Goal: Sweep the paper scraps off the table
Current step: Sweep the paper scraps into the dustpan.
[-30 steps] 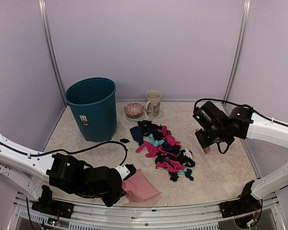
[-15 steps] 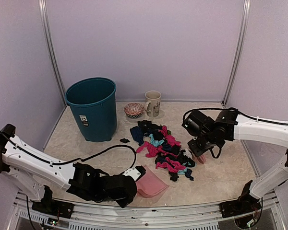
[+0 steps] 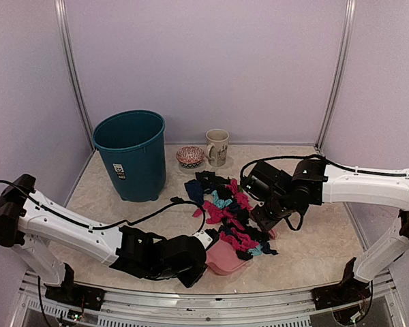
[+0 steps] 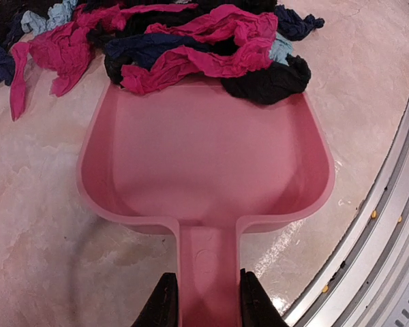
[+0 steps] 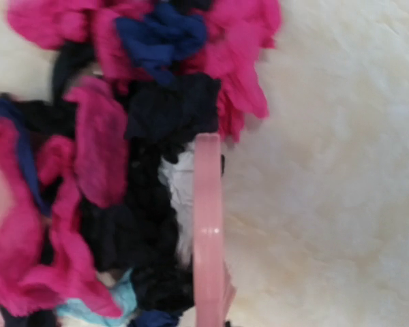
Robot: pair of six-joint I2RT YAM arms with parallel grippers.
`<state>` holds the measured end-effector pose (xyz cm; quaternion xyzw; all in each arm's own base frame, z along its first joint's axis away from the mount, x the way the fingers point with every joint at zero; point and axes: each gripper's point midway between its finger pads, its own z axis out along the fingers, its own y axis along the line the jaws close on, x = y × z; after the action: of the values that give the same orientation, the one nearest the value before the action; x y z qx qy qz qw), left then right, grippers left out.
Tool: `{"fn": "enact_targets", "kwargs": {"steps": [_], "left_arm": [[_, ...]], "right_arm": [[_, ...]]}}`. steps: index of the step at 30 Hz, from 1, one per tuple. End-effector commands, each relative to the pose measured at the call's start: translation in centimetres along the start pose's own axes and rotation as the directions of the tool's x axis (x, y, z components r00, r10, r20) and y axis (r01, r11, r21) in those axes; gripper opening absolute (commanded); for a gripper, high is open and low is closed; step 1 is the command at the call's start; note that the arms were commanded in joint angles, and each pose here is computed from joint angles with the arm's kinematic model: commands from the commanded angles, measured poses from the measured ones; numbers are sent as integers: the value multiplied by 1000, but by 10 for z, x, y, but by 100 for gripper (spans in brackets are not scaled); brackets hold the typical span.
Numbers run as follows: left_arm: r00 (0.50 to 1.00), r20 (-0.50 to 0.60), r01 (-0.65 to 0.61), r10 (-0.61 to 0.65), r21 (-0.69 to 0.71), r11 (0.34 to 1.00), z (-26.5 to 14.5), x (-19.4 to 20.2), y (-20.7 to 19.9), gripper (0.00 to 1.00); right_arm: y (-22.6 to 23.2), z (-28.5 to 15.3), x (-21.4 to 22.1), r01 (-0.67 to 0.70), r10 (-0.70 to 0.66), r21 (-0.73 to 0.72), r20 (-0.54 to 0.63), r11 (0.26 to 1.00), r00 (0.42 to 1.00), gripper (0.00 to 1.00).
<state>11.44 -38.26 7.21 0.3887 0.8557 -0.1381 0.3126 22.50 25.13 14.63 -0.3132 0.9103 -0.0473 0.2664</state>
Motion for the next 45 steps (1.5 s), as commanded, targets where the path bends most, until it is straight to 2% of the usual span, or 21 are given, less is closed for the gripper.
{"fn": "enact_targets", "kwargs": {"steps": [1,13,19,30,45], "left_arm": [[1000,10,-3,3,44,999,9,-10,-6,0],[999,16,43,-44,43,998,26,-4,4,0],[997,51,53,-54,14,998,26,-2,13,0],[976,200,83,-81,1,997,18,-10,27,0],[942,319,99,-100,19,995,-9,-37,29,0]], "right_arm": [[27,-6,-13,-3,6,-97,31,995,1000,0],[58,-24,-26,20,5,-254,97,967,995,0],[44,-29,-24,4,13,-195,88,981,996,0],[16,-46,-23,-33,46,-110,124,993,991,0],[-40,-59,-10,-188,175,55,192,981,966,0]]}}
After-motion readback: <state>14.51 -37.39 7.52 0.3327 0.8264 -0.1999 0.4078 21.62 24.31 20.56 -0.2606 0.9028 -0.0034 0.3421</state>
